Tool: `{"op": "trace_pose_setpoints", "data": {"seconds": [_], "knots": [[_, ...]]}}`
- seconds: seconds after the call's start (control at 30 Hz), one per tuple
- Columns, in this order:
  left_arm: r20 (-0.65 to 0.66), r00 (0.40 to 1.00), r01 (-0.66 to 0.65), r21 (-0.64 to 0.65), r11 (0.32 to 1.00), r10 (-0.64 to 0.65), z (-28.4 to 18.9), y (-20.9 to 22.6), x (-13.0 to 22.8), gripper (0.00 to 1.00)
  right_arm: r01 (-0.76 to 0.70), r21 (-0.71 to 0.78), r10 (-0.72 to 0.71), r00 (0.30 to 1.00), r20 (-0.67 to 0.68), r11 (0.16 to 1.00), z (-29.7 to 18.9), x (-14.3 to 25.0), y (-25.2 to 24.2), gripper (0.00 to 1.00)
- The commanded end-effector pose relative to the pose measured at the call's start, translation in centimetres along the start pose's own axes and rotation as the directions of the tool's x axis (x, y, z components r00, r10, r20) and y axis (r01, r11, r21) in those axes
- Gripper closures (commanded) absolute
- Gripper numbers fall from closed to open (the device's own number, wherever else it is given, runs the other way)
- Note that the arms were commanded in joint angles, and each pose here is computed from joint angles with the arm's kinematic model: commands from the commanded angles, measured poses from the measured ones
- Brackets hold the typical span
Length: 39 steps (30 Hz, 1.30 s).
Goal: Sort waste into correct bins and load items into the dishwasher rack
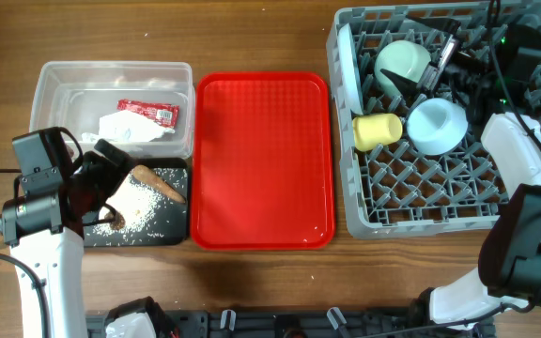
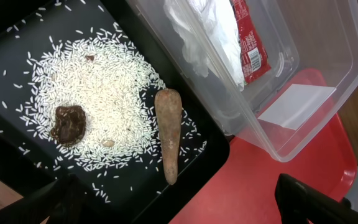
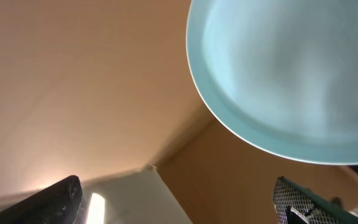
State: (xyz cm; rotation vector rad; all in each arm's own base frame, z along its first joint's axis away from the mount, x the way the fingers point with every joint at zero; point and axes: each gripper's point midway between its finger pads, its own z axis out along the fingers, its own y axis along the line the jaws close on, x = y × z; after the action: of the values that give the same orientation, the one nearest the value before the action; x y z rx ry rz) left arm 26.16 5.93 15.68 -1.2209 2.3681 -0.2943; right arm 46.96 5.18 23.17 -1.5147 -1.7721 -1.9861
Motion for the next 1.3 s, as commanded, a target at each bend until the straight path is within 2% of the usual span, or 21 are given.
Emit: {"op": "trace_pose_setpoints", "data": {"seconds": [0.0, 0.13, 0.3, 0.37, 0.43, 0.63, 0.7, 0.73, 0.77, 0.8, 0.87, 0.9, 1.0, 1.07, 1.1, 1.17, 1.2, 1.23, 1.27], "knots": [[0.002, 1.000, 0.009, 0.005, 1.000, -0.009, -0.1, 0.0, -0.1, 0.00, -0.045, -0.084, 0.056, 0.989, 0.136, 0.995, -0.4, -1.7, 1.6, 0.00], [0.002, 1.000, 0.009, 0.005, 1.000, -0.009, -0.1, 0.0, -0.1, 0.00, -0.025, -0.168, 0.073, 0.955, 0.289, 0.986, -1.4, -3.8, 3.0, 0.00], [0.002, 1.000, 0.009, 0.005, 1.000, -0.009, -0.1, 0.0, -0.1, 0.00, -0.083, -0.212, 0.177, 0.862, 0.475, 0.974, -5.9, -0.5, 2.9, 0.00], [0.002, 1.000, 0.009, 0.005, 1.000, -0.009, -0.1, 0.0, -0.1, 0.00, -0.088, -0.231, 0.202, 0.821, 0.534, 0.969, -8.8, 3.2, 2.3, 0.00], [0.002, 1.000, 0.010, 0.005, 1.000, -0.010, -0.1, 0.0, -0.1, 0.00, -0.040, -0.249, 0.175, 0.820, 0.545, 0.968, -10.6, 7.6, 2.1, 0.00], [0.002, 1.000, 0.009, 0.005, 1.000, -0.009, -0.1, 0.0, -0.1, 0.00, 0.179, -0.266, -0.078, 0.933, 0.352, 0.947, -11.9, 23.2, 0.3, 0.00], [0.002, 1.000, 0.009, 0.005, 1.000, -0.009, -0.1, 0.0, -0.1, 0.00, 0.180, -0.224, -0.076, 0.910, 0.408, 0.958, -13.2, 23.5, -2.2, 0.00], [0.002, 1.000, 0.009, 0.005, 1.000, -0.009, -0.1, 0.0, -0.1, 0.00, 0.127, -0.105, -0.066, 0.888, 0.456, 0.986, -14.0, 22.4, -6.1, 0.00], [0.002, 1.000, 0.009, 0.005, 1.000, -0.009, -0.1, 0.0, -0.1, 0.00, 0.004, 0.011, -0.009, 0.840, 0.542, 1.000, -15.7, 20.6, -10.8, 0.00], [0.002, 1.000, 0.009, 0.005, 1.000, -0.009, -0.1, 0.0, -0.1, 0.00, -0.183, 0.117, 0.046, 0.703, 0.710, 0.976, -19.2, 17.9, -16.7, 0.00], [0.002, 1.000, 0.009, 0.005, 1.000, -0.009, -0.1, 0.0, -0.1, 0.00, -0.291, 0.173, 0.021, 0.560, 0.828, 0.941, -23.0, 16.6, -20.5, 0.00], [0.002, 1.000, 0.009, 0.005, 1.000, -0.009, -0.1, 0.0, -0.1, 0.00, -0.319, 0.186, 0.014, 0.535, 0.844, 0.929, -24.0, 16.8, -21.6, 0.00], [0.002, 1.000, 0.009, 0.005, 1.000, -0.009, -0.1, 0.0, -0.1, 0.00, -0.272, 0.188, -0.004, 0.559, 0.829, 0.944, -24.6, 17.4, -21.9, 0.00], [0.002, 1.000, 0.009, 0.005, 1.000, -0.009, -0.1, 0.0, -0.1, 0.00, -0.177, 0.301, -0.143, 0.593, 0.793, 0.937, -24.7, 17.5, -21.9, 0.00], [0.002, 1.000, 0.009, 0.005, 1.000, -0.009, -0.1, 0.0, -0.1, 0.00, -0.089, 0.394, -0.286, 0.548, 0.786, 0.915, -25.7, 16.8, -21.4, 0.00], [0.002, 1.000, 0.009, 0.005, 1.000, -0.009, -0.1, 0.0, -0.1, 0.00, 0.115, 0.513, -0.511, 0.408, 0.757, 0.851, -26.6, 15.5, -17.8, 0.00], [0.002, 1.000, 0.009, 0.005, 1.000, -0.009, -0.1, 0.0, -0.1, 0.00, 0.263, 0.588, -0.645, 0.305, 0.701, 0.765, -26.4, 15.5, -15.0, 0.00], [0.002, 1.000, 0.010, 0.005, 1.000, -0.010, -0.1, 0.0, -0.1, 0.00, 0.387, 0.651, -0.747, 0.192, 0.636, 0.653, -26.1, 16.0, -12.4, 0.00], [0.002, 1.000, 0.009, 0.005, 1.000, -0.009, -0.1, 0.0, -0.1, 0.00, 0.512, 0.718, -0.844, 0.026, 0.536, 0.472, -25.5, 17.2, -9.2, 0.00]]}}
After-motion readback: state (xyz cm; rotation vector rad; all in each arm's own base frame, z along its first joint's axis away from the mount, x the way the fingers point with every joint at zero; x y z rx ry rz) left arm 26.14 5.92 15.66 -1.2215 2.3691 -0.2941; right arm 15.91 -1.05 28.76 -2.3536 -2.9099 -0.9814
